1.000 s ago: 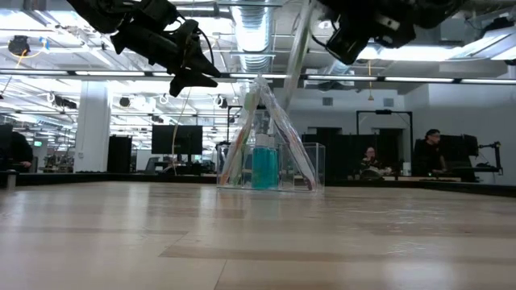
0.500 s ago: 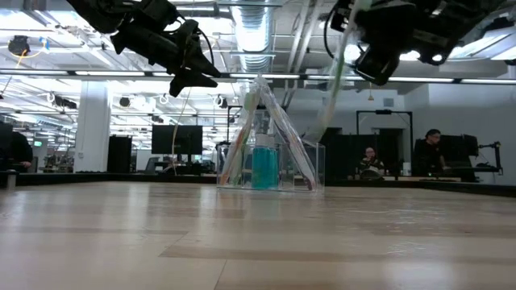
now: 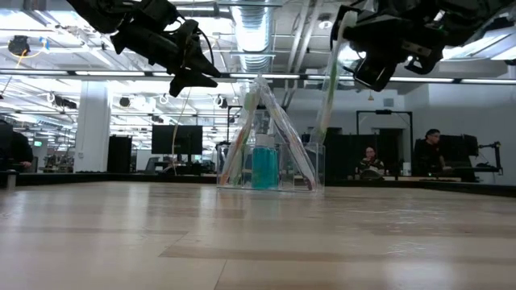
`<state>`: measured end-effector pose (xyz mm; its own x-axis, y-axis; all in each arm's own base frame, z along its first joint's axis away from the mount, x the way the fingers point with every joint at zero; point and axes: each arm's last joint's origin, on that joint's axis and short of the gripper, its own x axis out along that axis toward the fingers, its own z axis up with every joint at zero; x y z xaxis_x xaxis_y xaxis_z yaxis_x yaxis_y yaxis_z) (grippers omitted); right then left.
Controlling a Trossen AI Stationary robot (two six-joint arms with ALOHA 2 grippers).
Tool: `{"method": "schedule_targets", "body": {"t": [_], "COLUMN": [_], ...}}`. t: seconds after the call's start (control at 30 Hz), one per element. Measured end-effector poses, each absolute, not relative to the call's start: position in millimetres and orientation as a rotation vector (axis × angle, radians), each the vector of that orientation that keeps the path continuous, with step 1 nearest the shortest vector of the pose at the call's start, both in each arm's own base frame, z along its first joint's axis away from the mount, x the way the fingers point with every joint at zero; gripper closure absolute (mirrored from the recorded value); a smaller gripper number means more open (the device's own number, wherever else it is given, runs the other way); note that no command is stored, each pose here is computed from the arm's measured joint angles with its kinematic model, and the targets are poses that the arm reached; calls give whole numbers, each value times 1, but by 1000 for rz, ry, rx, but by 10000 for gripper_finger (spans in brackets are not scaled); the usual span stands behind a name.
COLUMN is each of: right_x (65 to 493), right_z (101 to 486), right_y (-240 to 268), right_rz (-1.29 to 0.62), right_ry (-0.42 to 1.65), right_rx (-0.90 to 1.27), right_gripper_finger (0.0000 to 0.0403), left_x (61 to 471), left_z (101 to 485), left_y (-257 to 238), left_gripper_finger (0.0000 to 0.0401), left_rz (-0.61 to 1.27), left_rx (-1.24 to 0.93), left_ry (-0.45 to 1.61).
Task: Pick & Place toothbrushing station
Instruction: Put the green toothbrush into the transparent organizer
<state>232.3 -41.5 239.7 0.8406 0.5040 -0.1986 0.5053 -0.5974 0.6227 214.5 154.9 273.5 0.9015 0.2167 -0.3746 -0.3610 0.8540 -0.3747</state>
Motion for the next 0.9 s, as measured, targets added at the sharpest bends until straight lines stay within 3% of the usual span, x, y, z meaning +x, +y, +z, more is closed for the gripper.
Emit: {"method": "schedule_targets", "body": {"t": [0.43, 0.9], "right_x": [238, 270], "right_z": [238, 203], "right_y": [-44, -51], "right_rz": [22, 56], "right_ry": [720, 749], "right_rx": [2316, 2318], "right_gripper_finger": [401, 401], "left_x": [215, 215], "left_z": [274, 274], "left_y": [155, 155], "left_gripper_finger": [265, 265], "left_rz": [310, 310], "left_rx": [-453, -453], "left_ry": [326, 326]}}
